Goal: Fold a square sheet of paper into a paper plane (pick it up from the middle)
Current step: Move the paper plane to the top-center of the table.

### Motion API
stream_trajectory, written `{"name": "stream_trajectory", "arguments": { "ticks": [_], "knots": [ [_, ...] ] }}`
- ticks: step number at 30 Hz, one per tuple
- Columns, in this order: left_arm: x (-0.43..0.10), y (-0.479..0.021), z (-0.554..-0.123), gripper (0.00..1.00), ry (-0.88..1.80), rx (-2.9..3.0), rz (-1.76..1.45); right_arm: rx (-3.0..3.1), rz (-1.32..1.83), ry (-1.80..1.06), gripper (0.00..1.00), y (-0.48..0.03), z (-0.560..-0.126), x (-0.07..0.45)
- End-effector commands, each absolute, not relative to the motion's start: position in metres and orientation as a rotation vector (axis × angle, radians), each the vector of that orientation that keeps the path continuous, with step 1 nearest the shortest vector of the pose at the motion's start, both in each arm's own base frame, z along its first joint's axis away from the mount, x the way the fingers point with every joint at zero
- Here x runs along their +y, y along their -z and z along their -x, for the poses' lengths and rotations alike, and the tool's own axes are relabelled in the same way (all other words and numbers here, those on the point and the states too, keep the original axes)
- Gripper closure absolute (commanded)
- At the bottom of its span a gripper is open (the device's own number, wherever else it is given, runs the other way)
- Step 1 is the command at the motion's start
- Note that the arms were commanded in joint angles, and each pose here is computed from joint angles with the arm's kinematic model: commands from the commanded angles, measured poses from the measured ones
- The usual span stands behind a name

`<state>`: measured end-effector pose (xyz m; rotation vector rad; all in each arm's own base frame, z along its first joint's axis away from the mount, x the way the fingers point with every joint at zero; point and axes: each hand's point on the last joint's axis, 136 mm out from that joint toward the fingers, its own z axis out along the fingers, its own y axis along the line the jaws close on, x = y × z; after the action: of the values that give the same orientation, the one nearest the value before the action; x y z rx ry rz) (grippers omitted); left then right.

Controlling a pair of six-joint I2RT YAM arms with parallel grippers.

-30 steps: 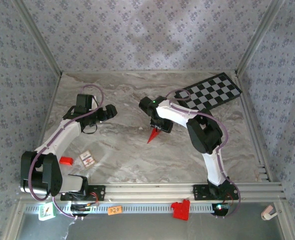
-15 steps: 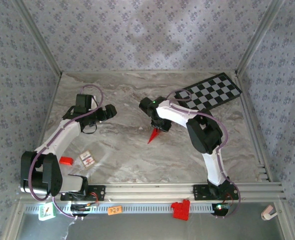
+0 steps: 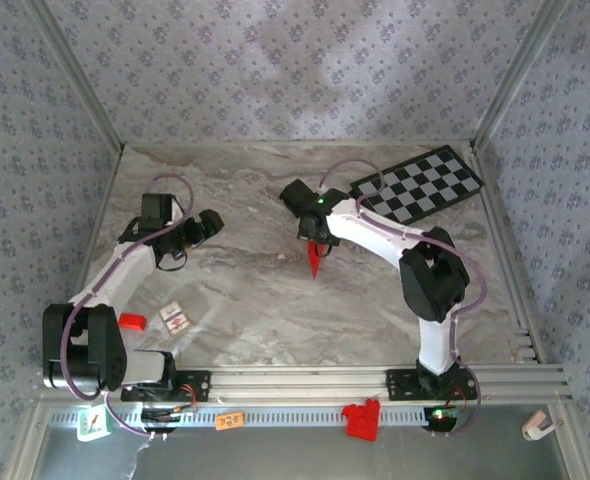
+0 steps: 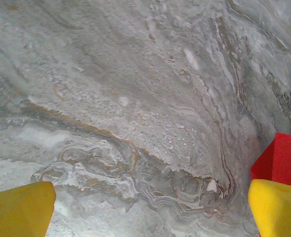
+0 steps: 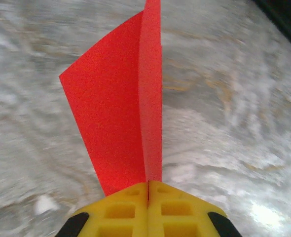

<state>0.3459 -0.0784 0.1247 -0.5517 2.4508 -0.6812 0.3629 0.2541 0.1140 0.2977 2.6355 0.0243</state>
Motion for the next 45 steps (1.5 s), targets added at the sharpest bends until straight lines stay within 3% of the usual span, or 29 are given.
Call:
{"name": "stream_trajectory", "arguments": {
  "ticks": [1,6,13,25,37,45],
  "knots": [
    [-0.076,-0.136,-0.346,0.0,0.773,2.38,0.623,2.56,-0.009,-0.296,1.0,-0.148,-0.373,0.304],
    [-0.068,-0.132,-0.34,0.0,0.789,2.354,0.719,2.502,0.17,-0.658,1.0,-0.16,-0.37,0.359],
    [-0.083,-0.128,-0.342,0.04,0.952,2.317,0.769,2.499,0.317,-1.033,0.99,-0.133,-0.351,0.4],
    [-0.15,-0.083,-0.328,0.15,1.068,2.497,0.665,2.579,0.043,-1.206,0.95,-0.063,-0.351,0.365],
    [-0.208,-0.065,-0.326,0.34,1.176,2.616,0.493,2.619,-0.017,-1.187,0.87,-0.047,-0.349,0.347],
    [-0.216,-0.057,-0.331,0.65,1.175,2.641,0.466,2.628,-0.024,-1.185,0.87,-0.046,-0.351,0.345]
  ]
}}
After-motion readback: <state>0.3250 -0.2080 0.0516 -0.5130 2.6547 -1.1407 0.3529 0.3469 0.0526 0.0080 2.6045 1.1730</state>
